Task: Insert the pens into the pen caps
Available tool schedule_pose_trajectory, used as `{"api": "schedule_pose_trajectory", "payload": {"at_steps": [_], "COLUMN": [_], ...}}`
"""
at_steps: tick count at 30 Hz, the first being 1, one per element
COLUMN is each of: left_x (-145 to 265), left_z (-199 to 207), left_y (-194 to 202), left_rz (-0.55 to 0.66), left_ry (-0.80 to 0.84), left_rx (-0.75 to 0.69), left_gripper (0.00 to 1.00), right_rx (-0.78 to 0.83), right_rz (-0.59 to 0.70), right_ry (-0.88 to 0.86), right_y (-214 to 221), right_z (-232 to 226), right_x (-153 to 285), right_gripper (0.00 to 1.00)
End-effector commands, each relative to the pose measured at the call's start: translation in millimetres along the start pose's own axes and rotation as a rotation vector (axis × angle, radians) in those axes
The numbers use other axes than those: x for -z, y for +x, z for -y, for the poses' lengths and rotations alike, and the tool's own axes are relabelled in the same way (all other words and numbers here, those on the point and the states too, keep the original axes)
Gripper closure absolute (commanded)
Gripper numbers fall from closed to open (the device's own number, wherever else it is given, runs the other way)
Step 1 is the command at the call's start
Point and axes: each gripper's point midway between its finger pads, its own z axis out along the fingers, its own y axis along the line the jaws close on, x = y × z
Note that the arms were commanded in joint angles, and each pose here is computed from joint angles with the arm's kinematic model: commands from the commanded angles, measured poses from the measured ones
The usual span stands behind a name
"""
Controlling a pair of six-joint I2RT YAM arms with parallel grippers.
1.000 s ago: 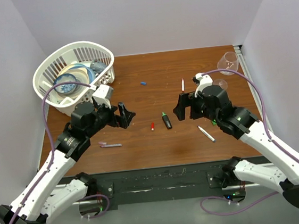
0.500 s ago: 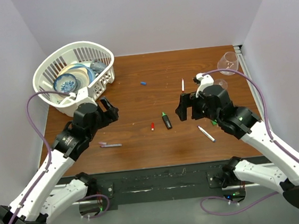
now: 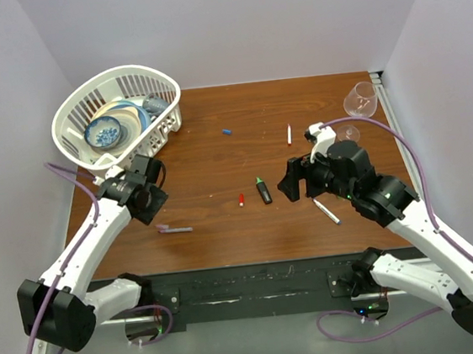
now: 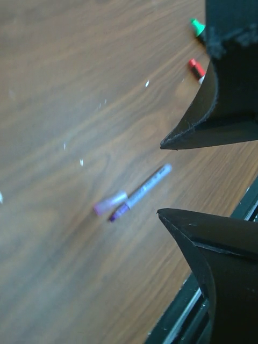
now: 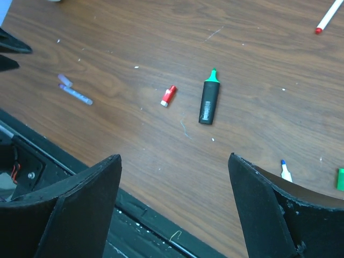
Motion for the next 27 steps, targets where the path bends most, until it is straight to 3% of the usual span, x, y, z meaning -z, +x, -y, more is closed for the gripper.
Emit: {"api": "schedule_pose_trajectory", "payload": {"at_steps": [1, 5, 8, 17, 27], "left_x": [-9, -23, -28, -45, -68], "left_z": [-17, -28, -21, -19, -19], "left_y": [12, 28, 38, 51, 58], "left_rz": [-0.044, -0.091, -0.138, -0.171, -0.169], "left_ry": [-0.070, -0.138, -0.099, -0.139, -0.187], "left_rx": [0.138, 0.241, 0.286, 0.326, 0.308], "left_gripper": [0.49, 0.54, 0.57, 0.69, 0.67], "right_rx": [0.028, 0.032, 0.027, 0.021, 0.031], "right_rz": [0.032, 0.045, 0.050, 0.047, 0.066], "right_ry": [-0.087, -0.084, -0.088, -0.099, -0.103], "right_y": [-7, -7, -6, 1, -2], "right_z": [-15, -14, -14, -14, -14], "right_x": [4, 7, 8, 9, 15], "right_gripper": [0.16, 0.16, 0.16, 0.16, 0.15]}}
